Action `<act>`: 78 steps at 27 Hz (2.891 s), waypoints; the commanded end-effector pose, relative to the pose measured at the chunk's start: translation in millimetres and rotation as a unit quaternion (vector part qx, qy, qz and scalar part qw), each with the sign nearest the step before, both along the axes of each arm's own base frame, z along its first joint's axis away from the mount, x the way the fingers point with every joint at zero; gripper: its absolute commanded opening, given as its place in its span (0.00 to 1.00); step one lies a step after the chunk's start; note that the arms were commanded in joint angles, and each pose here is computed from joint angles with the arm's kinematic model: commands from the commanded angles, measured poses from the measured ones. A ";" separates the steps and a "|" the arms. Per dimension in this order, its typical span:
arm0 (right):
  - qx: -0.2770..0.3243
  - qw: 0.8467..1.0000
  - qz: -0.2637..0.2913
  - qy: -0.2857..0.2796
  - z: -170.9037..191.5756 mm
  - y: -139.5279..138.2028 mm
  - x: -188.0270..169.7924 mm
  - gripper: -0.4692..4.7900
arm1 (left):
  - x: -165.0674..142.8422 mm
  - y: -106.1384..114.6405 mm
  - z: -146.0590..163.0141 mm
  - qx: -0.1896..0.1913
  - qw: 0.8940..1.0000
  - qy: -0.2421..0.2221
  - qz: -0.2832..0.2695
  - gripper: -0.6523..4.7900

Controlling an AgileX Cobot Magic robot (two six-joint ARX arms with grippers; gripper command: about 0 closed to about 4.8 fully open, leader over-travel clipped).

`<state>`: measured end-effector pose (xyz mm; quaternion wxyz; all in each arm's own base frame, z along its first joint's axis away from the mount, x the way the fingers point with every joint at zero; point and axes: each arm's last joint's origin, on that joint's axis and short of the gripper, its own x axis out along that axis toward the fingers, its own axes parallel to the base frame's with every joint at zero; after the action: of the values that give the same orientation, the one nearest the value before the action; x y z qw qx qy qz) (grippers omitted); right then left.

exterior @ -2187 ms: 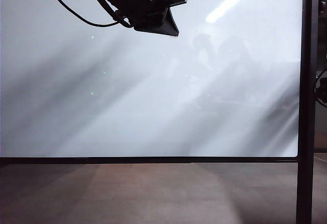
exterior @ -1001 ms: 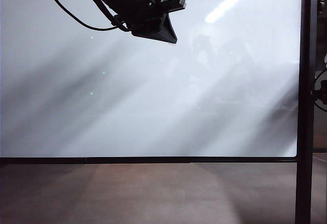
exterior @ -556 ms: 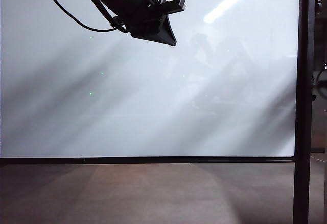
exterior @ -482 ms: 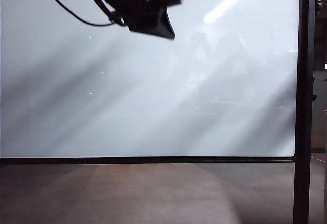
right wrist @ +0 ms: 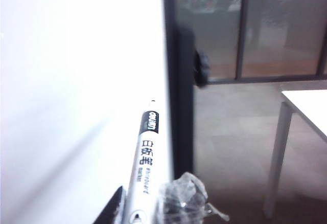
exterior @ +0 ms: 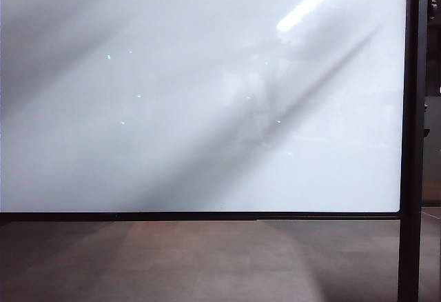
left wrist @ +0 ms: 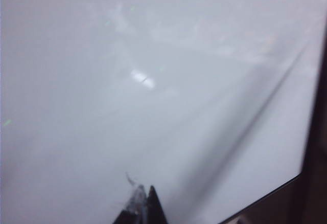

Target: Reach to the right to find the marker pen, pick it up, and write the number 5 on the whiteboard.

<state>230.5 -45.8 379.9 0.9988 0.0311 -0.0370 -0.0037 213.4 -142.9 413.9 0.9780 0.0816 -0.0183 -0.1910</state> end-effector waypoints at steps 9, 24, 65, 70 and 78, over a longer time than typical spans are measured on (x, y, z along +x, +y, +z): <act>-0.010 0.979 0.200 0.037 -18.5 129.1 13.3 0.08 | 4.5 1.4 -12.5 0.024 0.996 0.053 -0.064 0.11; -0.095 0.955 0.275 0.065 -52.9 198.7 106.1 0.08 | 70.6 13.6 -55.9 0.017 0.993 0.110 -0.045 0.11; -0.143 0.969 0.192 0.065 -56.9 172.5 131.1 0.08 | 76.1 7.7 -56.9 0.008 0.994 0.092 -0.061 0.11; -0.135 0.950 0.279 0.048 -33.8 192.3 101.1 0.08 | 75.8 8.0 -56.7 0.008 0.994 0.093 -0.061 0.11; -0.145 0.962 0.221 0.075 -45.9 207.9 102.4 0.08 | 73.7 9.0 -59.9 0.016 0.992 0.114 -0.060 0.11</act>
<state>334.6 162.9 322.8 0.9626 -0.1145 0.0734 0.2345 288.9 -134.5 350.8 0.9592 0.0751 0.0955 -0.2553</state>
